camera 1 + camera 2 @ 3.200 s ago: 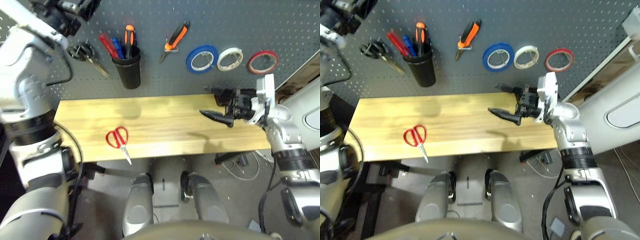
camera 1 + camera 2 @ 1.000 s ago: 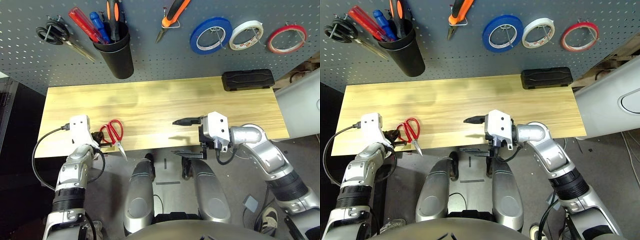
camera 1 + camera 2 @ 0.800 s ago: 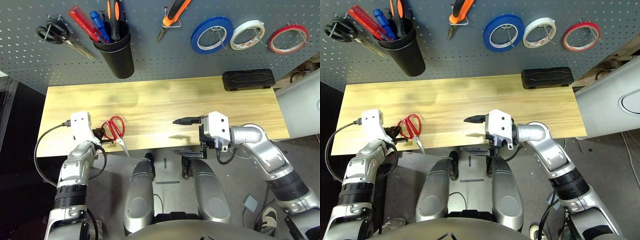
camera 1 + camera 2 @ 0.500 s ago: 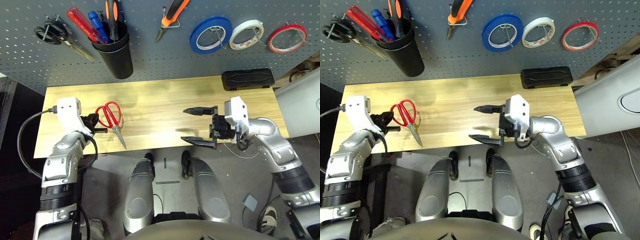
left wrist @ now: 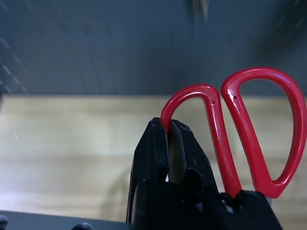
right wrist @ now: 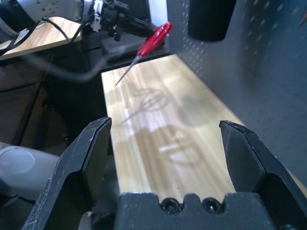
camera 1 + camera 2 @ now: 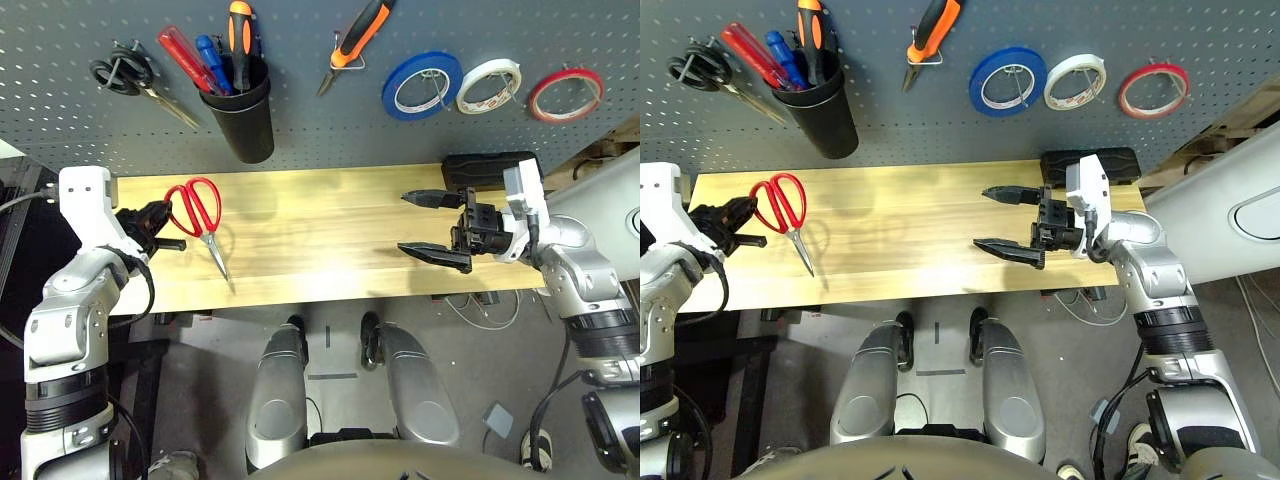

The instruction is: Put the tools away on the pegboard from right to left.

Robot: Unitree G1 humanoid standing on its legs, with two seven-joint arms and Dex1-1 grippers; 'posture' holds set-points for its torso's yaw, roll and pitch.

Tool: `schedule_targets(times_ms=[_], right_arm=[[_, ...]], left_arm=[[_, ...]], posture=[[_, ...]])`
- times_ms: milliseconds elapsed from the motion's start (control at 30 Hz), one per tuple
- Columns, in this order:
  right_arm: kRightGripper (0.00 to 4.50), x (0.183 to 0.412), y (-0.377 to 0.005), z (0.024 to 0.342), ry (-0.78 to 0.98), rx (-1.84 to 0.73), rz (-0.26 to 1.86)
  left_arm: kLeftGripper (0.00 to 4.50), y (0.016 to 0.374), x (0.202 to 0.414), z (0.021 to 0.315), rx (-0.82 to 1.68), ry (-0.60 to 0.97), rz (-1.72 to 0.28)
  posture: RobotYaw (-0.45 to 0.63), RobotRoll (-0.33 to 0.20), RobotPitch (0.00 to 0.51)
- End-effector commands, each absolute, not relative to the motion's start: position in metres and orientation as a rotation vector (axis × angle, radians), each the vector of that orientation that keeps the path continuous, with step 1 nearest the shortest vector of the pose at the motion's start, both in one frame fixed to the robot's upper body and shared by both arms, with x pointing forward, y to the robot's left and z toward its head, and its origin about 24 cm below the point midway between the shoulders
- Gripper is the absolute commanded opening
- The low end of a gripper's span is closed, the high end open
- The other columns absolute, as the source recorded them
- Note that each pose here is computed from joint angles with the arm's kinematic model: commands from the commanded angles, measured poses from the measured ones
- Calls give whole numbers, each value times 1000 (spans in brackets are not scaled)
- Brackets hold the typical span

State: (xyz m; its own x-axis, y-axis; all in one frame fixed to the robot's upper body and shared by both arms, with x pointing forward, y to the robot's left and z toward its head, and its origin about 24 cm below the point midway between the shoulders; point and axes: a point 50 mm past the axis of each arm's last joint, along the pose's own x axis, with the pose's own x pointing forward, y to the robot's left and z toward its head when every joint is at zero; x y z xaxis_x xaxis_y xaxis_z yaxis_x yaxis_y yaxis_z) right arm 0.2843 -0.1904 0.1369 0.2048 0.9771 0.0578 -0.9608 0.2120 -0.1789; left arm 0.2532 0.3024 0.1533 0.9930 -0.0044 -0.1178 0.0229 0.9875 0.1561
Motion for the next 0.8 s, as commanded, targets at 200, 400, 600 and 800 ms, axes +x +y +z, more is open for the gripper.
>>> schedule_targets(times_ms=[200,400,600,800], right_arm=[[4500,296,-212,152,-245,-77,1337],[4500,302,-217,158,-252,-87,1337],[4500,305,-217,160,-253,-93,1336],[4500,303,-214,162,-270,-89,1330]], left_arm=[[25,314,239,174,154,-68,19],[25,319,233,185,124,-185,55],[25,316,244,192,88,-247,74],[25,316,265,195,91,-263,133]], posture=[[113,0,126],[113,0,114],[107,0,110],[77,0,99]])
